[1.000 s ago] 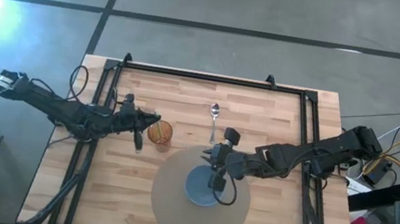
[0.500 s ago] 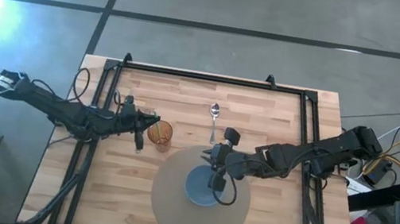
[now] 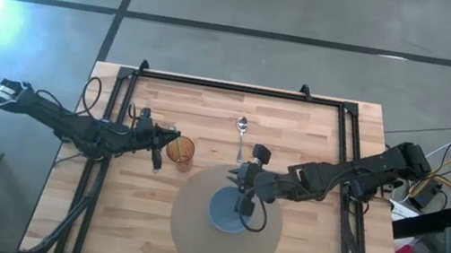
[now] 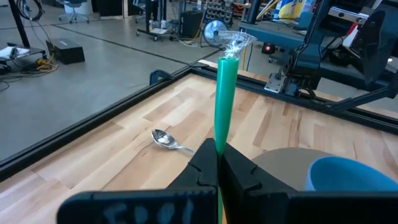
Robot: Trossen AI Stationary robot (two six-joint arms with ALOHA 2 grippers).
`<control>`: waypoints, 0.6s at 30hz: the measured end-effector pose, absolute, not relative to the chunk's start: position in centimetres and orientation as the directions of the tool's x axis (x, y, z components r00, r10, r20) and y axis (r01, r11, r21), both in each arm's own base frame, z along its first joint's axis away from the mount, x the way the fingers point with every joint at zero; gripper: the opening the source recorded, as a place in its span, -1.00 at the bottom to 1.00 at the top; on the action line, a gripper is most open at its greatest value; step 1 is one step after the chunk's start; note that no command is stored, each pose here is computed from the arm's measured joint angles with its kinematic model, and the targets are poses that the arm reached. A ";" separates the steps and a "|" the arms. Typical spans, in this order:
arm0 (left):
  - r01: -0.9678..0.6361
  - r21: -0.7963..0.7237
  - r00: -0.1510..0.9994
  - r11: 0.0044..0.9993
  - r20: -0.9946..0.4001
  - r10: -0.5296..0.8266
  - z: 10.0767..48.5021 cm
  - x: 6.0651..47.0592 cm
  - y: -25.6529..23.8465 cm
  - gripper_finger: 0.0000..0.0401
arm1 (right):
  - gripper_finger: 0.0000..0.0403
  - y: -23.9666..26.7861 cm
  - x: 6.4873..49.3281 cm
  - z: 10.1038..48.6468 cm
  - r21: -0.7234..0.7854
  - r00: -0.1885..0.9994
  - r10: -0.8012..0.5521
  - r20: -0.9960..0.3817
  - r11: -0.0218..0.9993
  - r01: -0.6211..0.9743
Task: Pick & Place Utensil
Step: Put the green straw into the brown cup
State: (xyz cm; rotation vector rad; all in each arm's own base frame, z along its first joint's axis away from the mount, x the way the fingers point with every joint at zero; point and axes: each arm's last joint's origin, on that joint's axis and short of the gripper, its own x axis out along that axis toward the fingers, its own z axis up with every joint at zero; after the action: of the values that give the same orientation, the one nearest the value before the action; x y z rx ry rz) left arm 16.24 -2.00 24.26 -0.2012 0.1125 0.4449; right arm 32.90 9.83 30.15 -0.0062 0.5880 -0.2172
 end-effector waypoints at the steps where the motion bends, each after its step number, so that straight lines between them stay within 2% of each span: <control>1: -0.437 -0.168 0.897 0.883 -0.152 0.415 24.3 16.2 -2.0 -1.00 | -0.66 9.8 32.9 30.2 -0.068 0.810 -0.205 -0.550 0.977 0.201; 12: -0.428 -0.139 0.900 0.893 -0.153 0.408 24.3 16.2 -2.0 -0.99 | -0.66 9.8 32.9 30.1 -0.068 0.810 -0.205 -0.550 0.977 0.201; 18: -0.426 -0.116 0.900 0.897 -0.154 0.408 24.2 16.2 -2.0 -0.79 | -0.66 9.8 32.9 30.1 -0.067 0.810 -0.205 -0.550 0.977 0.201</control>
State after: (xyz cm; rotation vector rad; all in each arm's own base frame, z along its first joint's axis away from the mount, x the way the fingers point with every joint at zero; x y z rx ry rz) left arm 16.25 -2.02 24.24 -0.1487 0.1273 0.4331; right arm 32.91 9.83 30.15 -0.0061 0.5880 -0.2170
